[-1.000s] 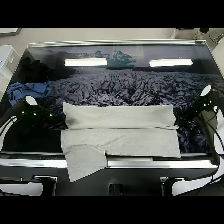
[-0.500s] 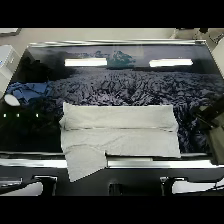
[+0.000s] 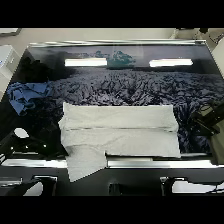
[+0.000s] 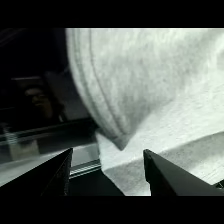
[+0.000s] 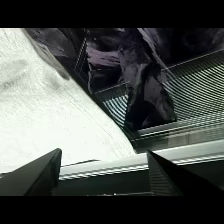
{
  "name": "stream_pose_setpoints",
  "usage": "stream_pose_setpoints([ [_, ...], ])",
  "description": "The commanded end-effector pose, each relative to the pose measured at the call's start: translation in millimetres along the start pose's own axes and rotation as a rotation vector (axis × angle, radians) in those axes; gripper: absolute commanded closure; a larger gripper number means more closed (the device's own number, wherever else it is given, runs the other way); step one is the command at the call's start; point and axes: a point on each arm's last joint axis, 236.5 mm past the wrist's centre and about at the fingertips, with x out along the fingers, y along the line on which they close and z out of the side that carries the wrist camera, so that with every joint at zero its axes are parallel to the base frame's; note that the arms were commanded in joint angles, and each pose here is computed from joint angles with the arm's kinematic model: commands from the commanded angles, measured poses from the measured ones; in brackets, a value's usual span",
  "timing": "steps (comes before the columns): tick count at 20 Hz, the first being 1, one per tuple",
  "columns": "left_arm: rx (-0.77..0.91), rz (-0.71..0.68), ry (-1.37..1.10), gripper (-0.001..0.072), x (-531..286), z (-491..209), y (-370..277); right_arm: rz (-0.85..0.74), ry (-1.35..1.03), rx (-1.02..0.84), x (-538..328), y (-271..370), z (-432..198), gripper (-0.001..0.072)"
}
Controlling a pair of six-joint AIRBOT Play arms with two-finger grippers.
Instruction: Fold the clothes and pants, and hang the long-sleeved shirts on hangers.
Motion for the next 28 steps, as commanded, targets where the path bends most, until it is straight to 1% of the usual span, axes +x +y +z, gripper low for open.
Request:
stream_pose_setpoints([
  [1,0.033,-0.012,0.005,0.0208,19.1,-2.5,-8.5,0.006,0.007,0.0,0.7,1.0,-2.1,0.0109],
  [4,0.053,0.015,0.073,0.0218,34.5,-12.5,-12.3,0.006,0.008,-0.004,0.7,0.9,-2.3,0.0111],
  [5,0.042,0.016,0.092,0.0292,37.9,-15.8,-14.4,0.006,0.012,-0.004,0.8,0.8,-3.1,0.0114],
  [7,0.05,0.019,0.11,0.0411,41.5,-20.4,-19.0,-0.016,0.042,0.002,5.5,-5.3,-10.9,0.0113],
  [8,0.057,0.022,0.113,0.063,42.2,-21.3,-19.4,-0.027,0.067,0.006,13.3,-9.0,-18.5,0.011],
  [9,0.059,0.023,0.111,0.0682,42.0,-20.9,-19.7,-0.024,0.089,0.001,23.6,-10.2,-27.0,0.0103],
  [12,0.075,0.027,0.109,0.0683,41.3,-20.3,-18.6,-0.001,0.165,-0.027,66.2,-12.4,-60.9,0.0065],
  [14,0.074,0.029,0.104,0.0683,41.3,-19.3,-18.3,0.008,0.197,-0.068,90.3,-15.6,-73.5,0.0065],
  [17,0.074,0.03,0.101,0.0683,41.4,-18.4,-18.3,0.051,0.168,-0.108,103.9,-8.0,-70.1,0.0067],
  [20,0.086,0.029,0.101,0.0682,41.4,-18.4,-18.2,0.075,0.14,-0.106,104.8,-2.1,-63.9,0.0086],
  [27,0.091,0.029,0.101,0.0682,41.3,-18.3,-18.3,0.101,0.157,-0.084,112.7,2.8,-70.3,0.0089],
  [28,0.091,0.029,0.101,0.0682,41.3,-18.2,-18.2,0.104,0.17,-0.08,117.0,2.7,-74.8,0.0117],
])
